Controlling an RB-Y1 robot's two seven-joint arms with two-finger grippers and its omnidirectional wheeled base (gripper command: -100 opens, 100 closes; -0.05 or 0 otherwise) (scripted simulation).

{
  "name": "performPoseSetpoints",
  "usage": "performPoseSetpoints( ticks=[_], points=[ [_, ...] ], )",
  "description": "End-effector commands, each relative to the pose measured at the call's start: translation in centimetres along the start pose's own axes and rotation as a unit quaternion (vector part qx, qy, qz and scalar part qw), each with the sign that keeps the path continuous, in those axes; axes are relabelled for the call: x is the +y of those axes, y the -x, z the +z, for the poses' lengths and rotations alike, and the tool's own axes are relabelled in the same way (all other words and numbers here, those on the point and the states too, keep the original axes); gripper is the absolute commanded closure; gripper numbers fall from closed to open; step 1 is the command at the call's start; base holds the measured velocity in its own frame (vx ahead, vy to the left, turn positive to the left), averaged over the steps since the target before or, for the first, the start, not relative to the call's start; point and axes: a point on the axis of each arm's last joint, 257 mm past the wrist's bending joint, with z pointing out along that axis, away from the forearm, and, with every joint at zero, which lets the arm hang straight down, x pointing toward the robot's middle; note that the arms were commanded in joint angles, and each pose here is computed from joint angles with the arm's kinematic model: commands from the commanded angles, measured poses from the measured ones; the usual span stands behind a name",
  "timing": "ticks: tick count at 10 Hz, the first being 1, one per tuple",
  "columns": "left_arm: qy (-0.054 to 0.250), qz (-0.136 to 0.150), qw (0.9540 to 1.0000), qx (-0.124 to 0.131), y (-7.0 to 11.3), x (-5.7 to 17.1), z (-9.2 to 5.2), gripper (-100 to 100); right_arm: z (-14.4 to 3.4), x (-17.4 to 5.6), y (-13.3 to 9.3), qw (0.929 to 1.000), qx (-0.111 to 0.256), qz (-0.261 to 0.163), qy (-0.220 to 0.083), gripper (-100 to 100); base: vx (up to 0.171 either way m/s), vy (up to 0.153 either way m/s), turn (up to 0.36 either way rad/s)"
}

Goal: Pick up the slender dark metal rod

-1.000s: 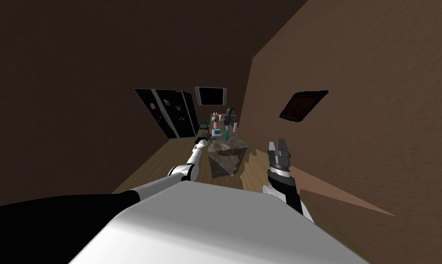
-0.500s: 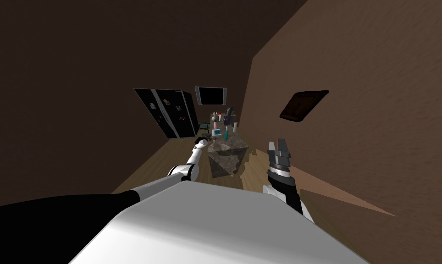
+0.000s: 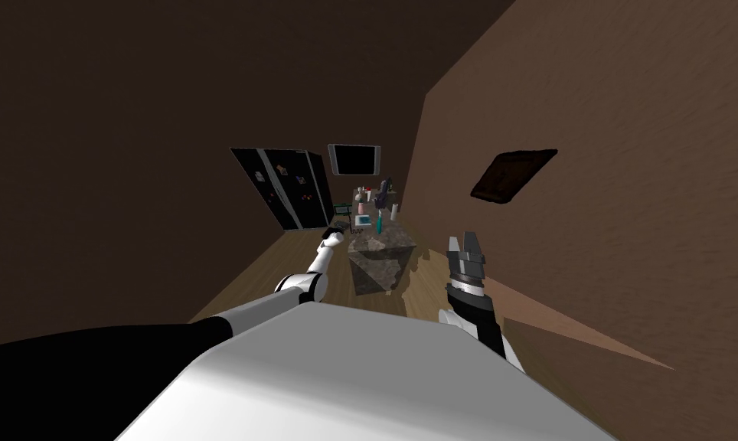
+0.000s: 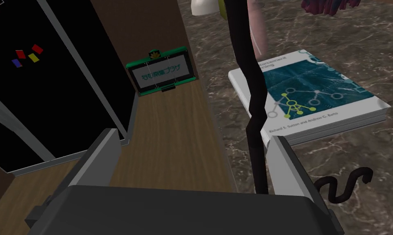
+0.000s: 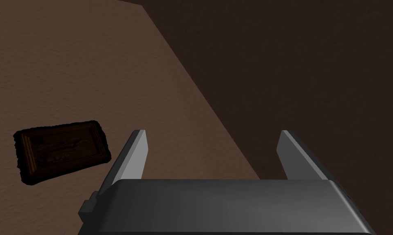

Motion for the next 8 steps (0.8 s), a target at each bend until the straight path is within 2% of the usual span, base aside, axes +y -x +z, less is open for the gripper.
performPoseSetpoints(
  ticks=[1, 4, 5, 8],
  points=[
    [0.0, 0.027, 0.9996, 0.002, -0.2, -0.2, 0.0, -100, 0.0, 0.0, 0.0, 1.0, 0.0, 0.0, 0.0, 0, -0.031, 0.003, 0.075],
    [0.007, 0.069, 0.9976, 0.004, 0.3, 0.9, -0.3, -100, 0.0, 0.0, 0.0, 1.0, 0.0, 0.0, 0.0, 0, -0.002, 0.028, 0.055],
    [-0.003, 0.07, 0.9975, 0.003, 1.1, -0.4, -0.6, -100, 0.0, 0.0, 0.0, 1.0, 0.0, 0.0, 0.0, 0, -0.006, 0.123, -0.12],
    [-0.021, 0.032, 0.9992, 0.014, 1.5, -1.4, -1.3, -100, 0.0, 0.0, 0.0, 1.0, 0.0, 0.0, 0.0, 0, -0.031, 0.156, -0.211]
  ],
)
